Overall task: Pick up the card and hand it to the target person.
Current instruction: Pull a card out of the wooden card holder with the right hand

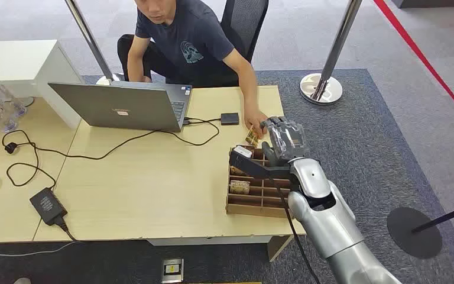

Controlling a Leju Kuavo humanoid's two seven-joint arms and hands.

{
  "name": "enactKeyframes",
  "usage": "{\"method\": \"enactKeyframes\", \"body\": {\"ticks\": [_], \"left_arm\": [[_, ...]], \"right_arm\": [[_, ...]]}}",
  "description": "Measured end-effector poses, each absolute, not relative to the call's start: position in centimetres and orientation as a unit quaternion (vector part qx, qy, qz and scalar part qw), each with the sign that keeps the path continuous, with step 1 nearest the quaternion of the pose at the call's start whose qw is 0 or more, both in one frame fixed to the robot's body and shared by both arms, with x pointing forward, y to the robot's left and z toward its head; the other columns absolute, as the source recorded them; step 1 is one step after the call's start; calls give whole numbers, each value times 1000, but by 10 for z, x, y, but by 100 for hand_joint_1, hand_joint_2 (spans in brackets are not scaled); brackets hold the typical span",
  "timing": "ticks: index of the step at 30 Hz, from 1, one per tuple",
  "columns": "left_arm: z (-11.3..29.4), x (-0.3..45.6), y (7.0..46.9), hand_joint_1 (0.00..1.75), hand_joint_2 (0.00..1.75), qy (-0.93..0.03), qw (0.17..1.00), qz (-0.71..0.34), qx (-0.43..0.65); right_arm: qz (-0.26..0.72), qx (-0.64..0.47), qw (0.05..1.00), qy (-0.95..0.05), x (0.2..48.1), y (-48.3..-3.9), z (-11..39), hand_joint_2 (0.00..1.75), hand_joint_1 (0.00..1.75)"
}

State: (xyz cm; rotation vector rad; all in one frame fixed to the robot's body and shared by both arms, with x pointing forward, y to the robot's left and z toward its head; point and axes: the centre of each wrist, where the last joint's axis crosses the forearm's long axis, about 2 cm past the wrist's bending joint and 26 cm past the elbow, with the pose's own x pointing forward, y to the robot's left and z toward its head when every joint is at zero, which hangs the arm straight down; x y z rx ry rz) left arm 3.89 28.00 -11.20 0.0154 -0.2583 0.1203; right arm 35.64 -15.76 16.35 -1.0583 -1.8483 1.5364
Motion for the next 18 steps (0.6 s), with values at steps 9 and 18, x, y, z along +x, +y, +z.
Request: {"method": "enactKeyframes", "body": {"ticks": [9,18], "left_arm": [[-112,40,277,0,0,-128,990,67,7],[-111,42,274,0,0,-127,990,69,6]], "right_arm": [[567,-392,245,-682,359,-154,168,175,115],[567,-397,242,-681,363,-151,174,175,90]]}}
